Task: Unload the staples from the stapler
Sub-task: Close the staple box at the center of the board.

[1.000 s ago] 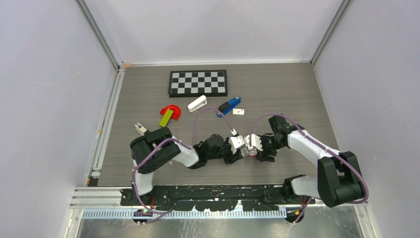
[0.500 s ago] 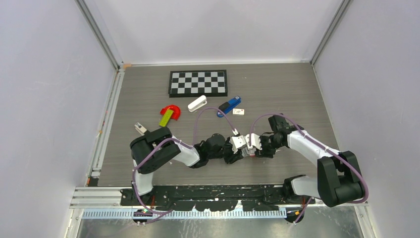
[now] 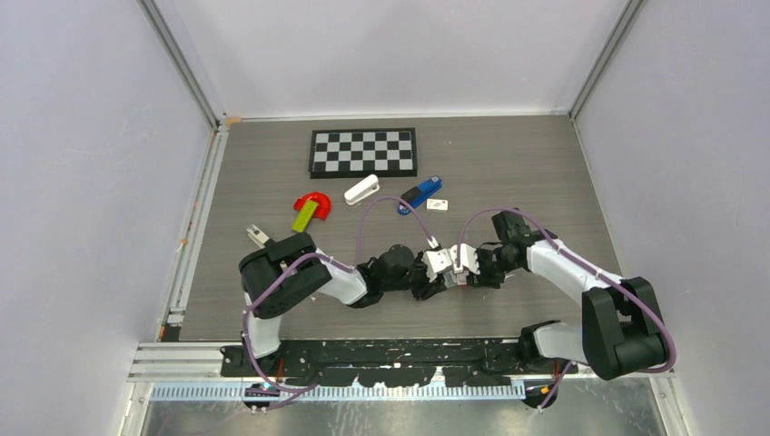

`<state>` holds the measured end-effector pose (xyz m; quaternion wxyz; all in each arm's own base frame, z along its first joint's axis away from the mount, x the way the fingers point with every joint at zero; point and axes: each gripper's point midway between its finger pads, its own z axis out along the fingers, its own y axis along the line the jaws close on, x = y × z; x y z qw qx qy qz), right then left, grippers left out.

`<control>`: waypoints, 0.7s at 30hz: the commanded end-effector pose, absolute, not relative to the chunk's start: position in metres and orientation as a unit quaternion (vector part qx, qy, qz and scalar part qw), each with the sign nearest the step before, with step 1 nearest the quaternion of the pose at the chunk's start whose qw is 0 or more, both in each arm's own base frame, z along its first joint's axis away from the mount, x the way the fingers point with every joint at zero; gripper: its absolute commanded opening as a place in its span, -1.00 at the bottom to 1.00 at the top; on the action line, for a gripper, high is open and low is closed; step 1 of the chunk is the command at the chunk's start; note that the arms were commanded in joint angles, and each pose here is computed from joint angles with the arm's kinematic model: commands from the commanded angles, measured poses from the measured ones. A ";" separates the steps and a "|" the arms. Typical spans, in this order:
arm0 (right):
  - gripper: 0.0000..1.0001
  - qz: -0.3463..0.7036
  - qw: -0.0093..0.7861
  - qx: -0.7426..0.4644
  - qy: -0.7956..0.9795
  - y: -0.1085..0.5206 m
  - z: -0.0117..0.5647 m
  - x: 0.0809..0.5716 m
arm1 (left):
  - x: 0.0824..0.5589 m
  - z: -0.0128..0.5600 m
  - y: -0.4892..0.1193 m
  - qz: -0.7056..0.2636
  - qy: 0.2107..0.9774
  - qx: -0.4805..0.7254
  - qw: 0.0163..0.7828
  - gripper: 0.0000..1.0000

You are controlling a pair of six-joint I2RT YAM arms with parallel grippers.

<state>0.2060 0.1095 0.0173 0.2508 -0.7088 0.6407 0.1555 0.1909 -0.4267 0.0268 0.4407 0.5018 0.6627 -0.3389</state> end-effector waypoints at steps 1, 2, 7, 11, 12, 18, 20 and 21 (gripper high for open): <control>-0.06 0.134 0.260 -0.710 0.640 0.111 0.012 0.213 | 0.175 -0.006 -0.416 -0.317 0.677 0.535 0.393 -0.50; -0.06 0.132 0.263 -0.709 0.642 0.111 0.012 0.215 | 0.174 -0.007 -0.416 -0.318 0.677 0.536 0.392 -0.50; -0.08 0.132 0.265 -0.709 0.640 0.112 0.012 0.214 | 0.172 -0.006 -0.418 -0.324 0.673 0.539 0.389 -0.50; -0.15 0.131 0.266 -0.710 0.639 0.114 0.013 0.215 | 0.170 -0.006 -0.420 -0.330 0.670 0.542 0.385 -0.50; -0.16 0.131 0.267 -0.711 0.637 0.115 0.013 0.215 | 0.169 -0.007 -0.419 -0.331 0.669 0.545 0.383 -0.50; -0.11 0.128 0.265 -0.717 0.631 0.115 0.012 0.213 | 0.164 -0.009 -0.420 -0.336 0.664 0.555 0.372 -0.50; 0.02 0.123 0.267 -0.718 0.631 0.114 0.012 0.214 | 0.164 -0.008 -0.420 -0.337 0.662 0.558 0.370 -0.50; 0.07 0.122 0.267 -0.719 0.630 0.113 0.011 0.214 | 0.163 -0.008 -0.420 -0.337 0.661 0.559 0.369 -0.50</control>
